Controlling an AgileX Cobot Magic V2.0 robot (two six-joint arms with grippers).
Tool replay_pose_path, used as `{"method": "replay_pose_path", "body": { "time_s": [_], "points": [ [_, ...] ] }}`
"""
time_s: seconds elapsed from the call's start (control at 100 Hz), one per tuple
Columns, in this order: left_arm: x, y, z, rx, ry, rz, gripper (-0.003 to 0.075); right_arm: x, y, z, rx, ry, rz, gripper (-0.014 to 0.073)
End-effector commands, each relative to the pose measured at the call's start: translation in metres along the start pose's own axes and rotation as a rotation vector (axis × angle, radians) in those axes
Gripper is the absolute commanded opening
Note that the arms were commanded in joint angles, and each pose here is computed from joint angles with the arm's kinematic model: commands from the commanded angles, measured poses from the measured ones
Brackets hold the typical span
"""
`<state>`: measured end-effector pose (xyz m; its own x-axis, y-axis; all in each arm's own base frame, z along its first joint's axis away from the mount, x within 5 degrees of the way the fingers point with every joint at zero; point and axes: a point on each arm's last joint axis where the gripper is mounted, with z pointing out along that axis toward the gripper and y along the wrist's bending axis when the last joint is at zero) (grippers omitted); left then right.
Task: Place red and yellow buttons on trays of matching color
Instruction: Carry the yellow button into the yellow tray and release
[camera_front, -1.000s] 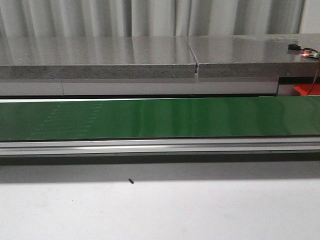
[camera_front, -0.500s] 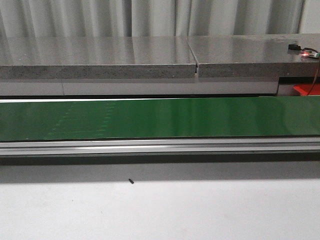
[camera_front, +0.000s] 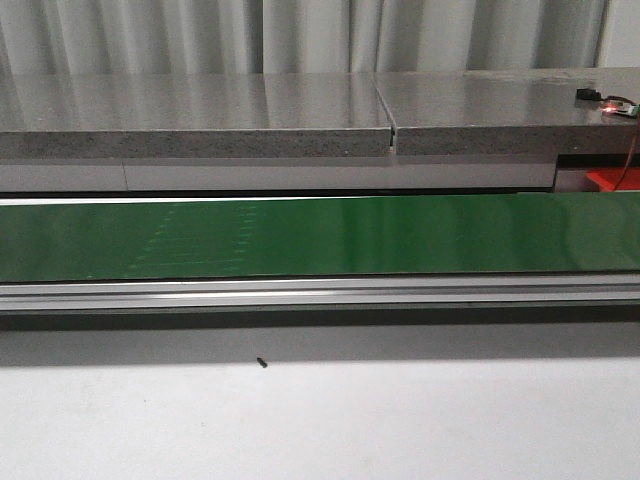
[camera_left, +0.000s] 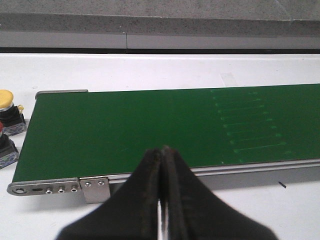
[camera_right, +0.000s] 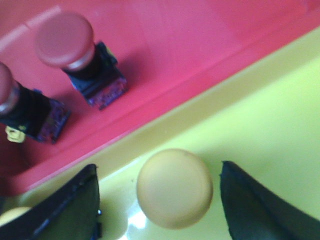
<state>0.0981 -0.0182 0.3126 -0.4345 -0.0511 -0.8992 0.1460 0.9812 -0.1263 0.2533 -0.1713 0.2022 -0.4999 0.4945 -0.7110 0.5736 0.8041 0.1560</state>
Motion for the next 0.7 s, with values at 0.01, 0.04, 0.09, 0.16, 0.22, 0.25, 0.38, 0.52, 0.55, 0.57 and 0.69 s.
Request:
{"method": "replay_pose_path", "body": {
  "time_s": [0.01,0.04,0.09,0.16,0.22,0.25,0.38,0.52,0.55,0.57,0.69],
  "points": [
    [-0.015,-0.002,-0.004,0.009,-0.102,-0.008,-0.002,-0.023,0.002,-0.028,0.007,-0.131,0.002,0.0518],
    [-0.015,-0.002,-0.004,0.009,-0.102,-0.008,-0.002,-0.025,0.004,-0.032,0.003,-0.148,0.0,0.0518],
    [-0.015,-0.002,-0.004,0.009,-0.102,-0.008,-0.002,-0.029,0.008,-0.041,-0.007,-0.177,-0.009,0.0518],
    [-0.015,-0.002,-0.004,0.009,-0.102,-0.008,-0.002,-0.033,0.016,-0.053,-0.029,-0.215,-0.028,0.0517],
    [-0.015,-0.002,-0.004,0.009,-0.102,-0.008,-0.002,-0.035,0.026,-0.063,-0.059,-0.241,-0.058,0.0486],
    [-0.015,-0.002,-0.004,0.009,-0.102,-0.008,-0.002,-0.035,0.032,-0.068,-0.078,-0.251,-0.077,0.0448],
    [-0.015,-0.002,-0.004,0.009,-0.102,-0.008,-0.002,-0.035,0.057,-0.088,-0.148,-0.3,-0.187,0.0229],
    [-0.015,-0.002,-0.004,0.009,-0.102,-0.008,-0.002,-0.03,0.08,-0.109,-0.234,-0.326,-0.309,0.0036],
    [-0.015,-0.002,-0.004,0.009,-0.102,-0.008,-0.002,-0.028,0.085,-0.112,-0.255,-0.329,-0.327,0.0001],
    [-0.015,-0.002,-0.004,0.009,-0.102,-0.008,-0.002,-0.028,0.087,-0.115,-0.263,-0.333,-0.335,-0.001],
    [-0.015,-0.002,-0.004,0.009,-0.102,-0.008,-0.002,-0.023,0.101,-0.128,-0.33,-0.343,-0.379,-0.0066]
  ]
}}
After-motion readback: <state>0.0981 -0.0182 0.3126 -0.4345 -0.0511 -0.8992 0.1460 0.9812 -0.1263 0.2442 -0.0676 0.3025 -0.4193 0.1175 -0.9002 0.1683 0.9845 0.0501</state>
